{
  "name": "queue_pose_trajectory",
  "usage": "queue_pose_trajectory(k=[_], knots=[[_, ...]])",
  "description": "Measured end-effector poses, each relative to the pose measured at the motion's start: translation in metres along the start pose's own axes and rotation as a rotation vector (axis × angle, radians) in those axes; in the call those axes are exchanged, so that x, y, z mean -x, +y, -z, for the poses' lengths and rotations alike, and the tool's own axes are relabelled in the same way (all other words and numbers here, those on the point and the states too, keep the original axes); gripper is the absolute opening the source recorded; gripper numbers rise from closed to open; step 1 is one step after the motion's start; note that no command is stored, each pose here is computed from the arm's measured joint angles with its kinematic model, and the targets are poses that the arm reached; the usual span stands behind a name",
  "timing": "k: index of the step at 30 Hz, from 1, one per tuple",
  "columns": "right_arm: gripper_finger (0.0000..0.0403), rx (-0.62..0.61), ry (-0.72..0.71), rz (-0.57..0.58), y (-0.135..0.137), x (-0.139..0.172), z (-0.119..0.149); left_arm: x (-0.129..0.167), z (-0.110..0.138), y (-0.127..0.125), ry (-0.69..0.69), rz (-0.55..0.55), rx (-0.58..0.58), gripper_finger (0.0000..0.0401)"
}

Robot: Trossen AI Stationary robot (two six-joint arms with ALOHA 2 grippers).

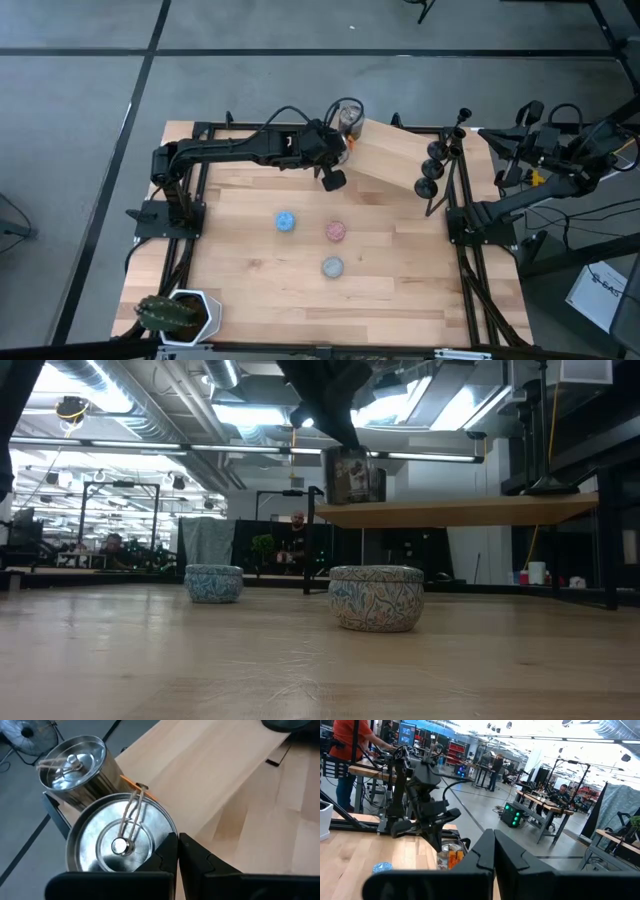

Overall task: Pick & Place candle stick holders
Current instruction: Align the silver scented candle with the other silver scented candle on the shelf

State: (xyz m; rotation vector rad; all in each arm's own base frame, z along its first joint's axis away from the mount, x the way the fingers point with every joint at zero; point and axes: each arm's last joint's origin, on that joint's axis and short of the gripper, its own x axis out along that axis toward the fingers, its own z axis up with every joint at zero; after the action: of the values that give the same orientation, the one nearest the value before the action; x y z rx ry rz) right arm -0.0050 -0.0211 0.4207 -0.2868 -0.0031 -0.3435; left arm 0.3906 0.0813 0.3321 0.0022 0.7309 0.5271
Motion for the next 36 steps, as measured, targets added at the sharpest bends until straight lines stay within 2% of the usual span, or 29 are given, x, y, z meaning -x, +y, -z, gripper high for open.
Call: queue_pose_trajectory(k=[12, 17, 26, 32, 36], knots=[[0.0005, 0.000, 0.000, 0.000, 0.000, 0.000, 0.000, 0.000, -0.002, 0.000, -0.022, -0.004, 0.007, 0.0016], [0.0005, 0.001, 0.001, -0.001, 0.000, 0.000, 0.000, 0.000, -0.003, 0.002, -0.030, -0.069, 0.010, 0.0038], [0.0005, 0.000, 0.001, -0.001, 0.000, 0.000, 0.000, 0.001, -0.007, 0.002, -0.071, -0.100, 0.012, 0.0086], [0.0005, 0.001, 0.001, 0.000, 0.000, 0.000, 0.000, 0.018, -0.015, -0.023, -0.181, -0.079, -0.101, 0.0089], [0.0005, 0.001, 0.001, -0.001, 0.000, 0.000, 0.000, 0.027, -0.006, -0.042, -0.123, -0.114, -0.153, 0.0075]])
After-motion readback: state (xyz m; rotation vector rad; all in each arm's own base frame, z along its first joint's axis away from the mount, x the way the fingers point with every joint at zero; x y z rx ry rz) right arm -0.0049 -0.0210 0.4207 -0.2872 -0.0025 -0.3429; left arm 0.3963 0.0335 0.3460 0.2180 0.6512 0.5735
